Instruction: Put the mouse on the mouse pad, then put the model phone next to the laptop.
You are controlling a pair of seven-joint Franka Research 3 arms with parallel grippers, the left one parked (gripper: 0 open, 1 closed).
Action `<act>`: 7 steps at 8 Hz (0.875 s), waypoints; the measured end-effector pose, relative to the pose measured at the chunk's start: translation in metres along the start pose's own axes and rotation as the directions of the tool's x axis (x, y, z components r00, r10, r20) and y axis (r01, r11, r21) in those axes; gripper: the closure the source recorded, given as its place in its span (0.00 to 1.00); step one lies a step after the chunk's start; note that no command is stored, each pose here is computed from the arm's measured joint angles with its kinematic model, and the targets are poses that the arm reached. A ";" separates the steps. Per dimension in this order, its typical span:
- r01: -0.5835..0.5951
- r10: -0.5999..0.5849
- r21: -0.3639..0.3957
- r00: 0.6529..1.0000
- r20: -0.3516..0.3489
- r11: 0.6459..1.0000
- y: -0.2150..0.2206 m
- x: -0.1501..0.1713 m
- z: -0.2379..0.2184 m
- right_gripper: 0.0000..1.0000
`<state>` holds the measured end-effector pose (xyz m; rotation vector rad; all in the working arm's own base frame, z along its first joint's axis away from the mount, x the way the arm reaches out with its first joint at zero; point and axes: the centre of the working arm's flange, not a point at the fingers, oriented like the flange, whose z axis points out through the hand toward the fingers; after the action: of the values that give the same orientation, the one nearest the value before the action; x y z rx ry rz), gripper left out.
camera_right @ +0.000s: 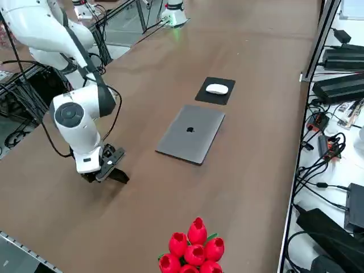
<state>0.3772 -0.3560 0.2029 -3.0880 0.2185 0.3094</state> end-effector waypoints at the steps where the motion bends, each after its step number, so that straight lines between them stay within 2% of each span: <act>1: 0.006 -0.006 -0.001 1.000 -0.002 1.000 -0.002 0.001 -0.002 0.56; 2: 0.013 -0.013 -0.002 1.000 -0.006 1.000 -0.005 0.004 -0.004 0.74; 3: 0.022 -0.022 -0.004 1.000 -0.011 1.000 -0.008 0.006 -0.006 0.84; 6: 0.088 -0.088 0.009 0.996 -0.025 0.996 -0.037 0.038 -0.040 0.84; 7: 0.097 -0.095 0.064 0.995 -0.030 0.993 -0.057 0.059 -0.063 0.84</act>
<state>0.4547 -0.3109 0.2539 -3.0274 0.0782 0.2520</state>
